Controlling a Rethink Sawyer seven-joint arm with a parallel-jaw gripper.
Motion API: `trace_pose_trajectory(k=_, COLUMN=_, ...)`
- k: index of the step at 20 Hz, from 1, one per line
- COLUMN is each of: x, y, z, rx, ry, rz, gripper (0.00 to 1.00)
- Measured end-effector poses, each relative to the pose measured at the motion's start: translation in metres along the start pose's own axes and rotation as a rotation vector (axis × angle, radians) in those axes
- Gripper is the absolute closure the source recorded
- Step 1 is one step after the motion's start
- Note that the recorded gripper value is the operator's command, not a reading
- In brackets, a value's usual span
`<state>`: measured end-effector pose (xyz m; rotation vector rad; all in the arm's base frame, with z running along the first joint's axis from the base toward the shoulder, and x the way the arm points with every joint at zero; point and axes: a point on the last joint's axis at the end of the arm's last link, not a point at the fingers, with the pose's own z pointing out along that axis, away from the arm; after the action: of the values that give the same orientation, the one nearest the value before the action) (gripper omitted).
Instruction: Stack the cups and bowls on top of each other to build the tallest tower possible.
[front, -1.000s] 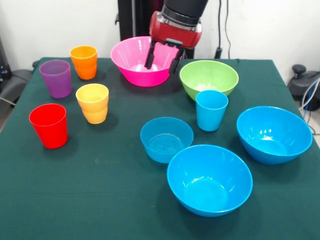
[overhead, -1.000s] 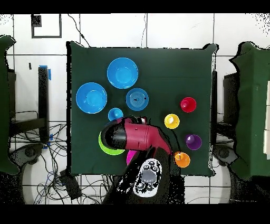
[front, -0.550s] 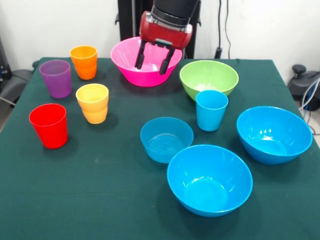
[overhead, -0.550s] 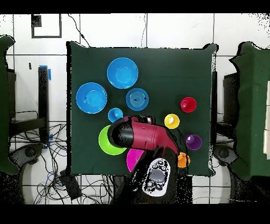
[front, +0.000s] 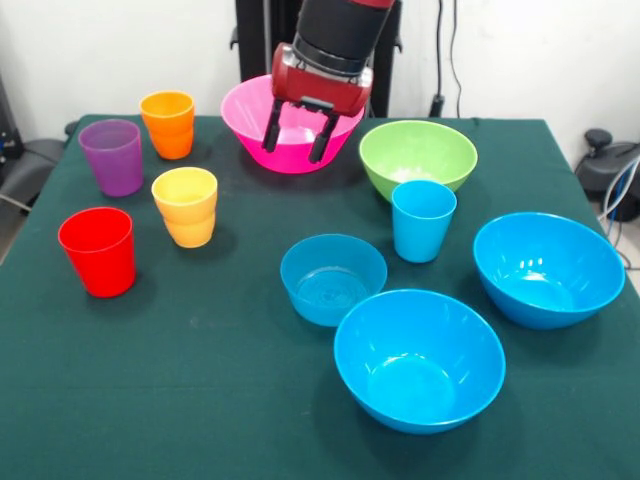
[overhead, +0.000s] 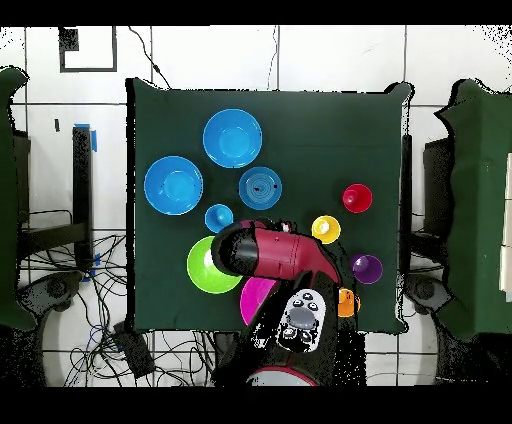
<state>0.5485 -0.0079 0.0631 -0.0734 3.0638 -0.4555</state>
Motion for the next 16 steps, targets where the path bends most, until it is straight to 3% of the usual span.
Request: trace_pose_trajectory(k=16, x=0.010, y=0.006, z=0.021, rx=0.000, ry=0.027, rz=-0.013, gripper=0.00)
